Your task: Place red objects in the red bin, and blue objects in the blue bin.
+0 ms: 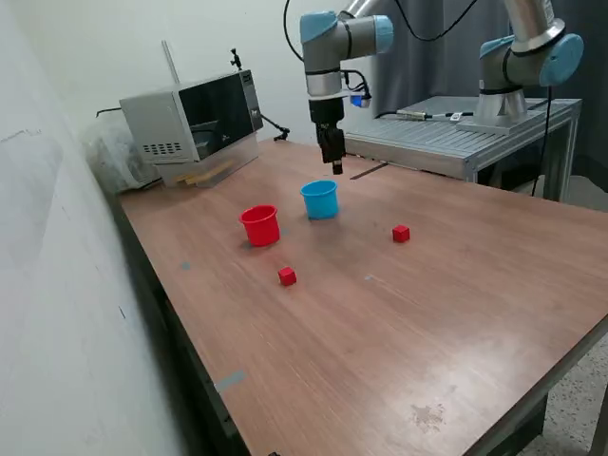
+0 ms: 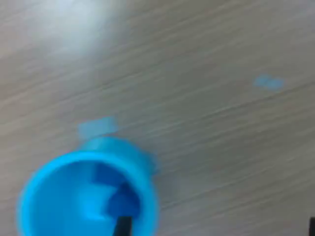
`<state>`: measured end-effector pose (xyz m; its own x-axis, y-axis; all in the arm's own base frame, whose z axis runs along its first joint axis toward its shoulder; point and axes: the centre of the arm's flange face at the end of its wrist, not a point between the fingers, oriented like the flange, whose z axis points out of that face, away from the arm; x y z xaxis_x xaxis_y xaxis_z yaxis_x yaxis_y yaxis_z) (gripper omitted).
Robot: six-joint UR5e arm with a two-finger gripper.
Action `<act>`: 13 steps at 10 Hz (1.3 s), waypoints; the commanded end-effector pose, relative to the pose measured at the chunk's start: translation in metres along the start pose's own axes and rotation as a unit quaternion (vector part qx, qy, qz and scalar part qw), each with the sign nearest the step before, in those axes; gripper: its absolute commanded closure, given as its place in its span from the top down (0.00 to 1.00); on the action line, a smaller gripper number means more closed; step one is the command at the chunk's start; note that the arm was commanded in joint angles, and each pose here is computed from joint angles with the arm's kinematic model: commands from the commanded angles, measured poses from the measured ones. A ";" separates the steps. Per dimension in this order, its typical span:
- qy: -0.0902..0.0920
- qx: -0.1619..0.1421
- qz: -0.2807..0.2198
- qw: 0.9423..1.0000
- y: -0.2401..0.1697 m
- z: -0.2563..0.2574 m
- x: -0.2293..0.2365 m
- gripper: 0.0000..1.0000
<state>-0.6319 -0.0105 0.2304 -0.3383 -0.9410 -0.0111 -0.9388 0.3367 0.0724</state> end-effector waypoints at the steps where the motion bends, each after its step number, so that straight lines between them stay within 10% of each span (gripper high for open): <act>1: 0.008 -0.001 -0.104 0.995 -0.056 -0.012 0.086 1.00; 13: 0.013 0.024 -0.142 0.989 -0.070 0.090 0.125 1.00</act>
<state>-0.6145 -0.1445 0.1381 -0.0629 -0.9980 -0.0086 -0.9977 0.0626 0.0266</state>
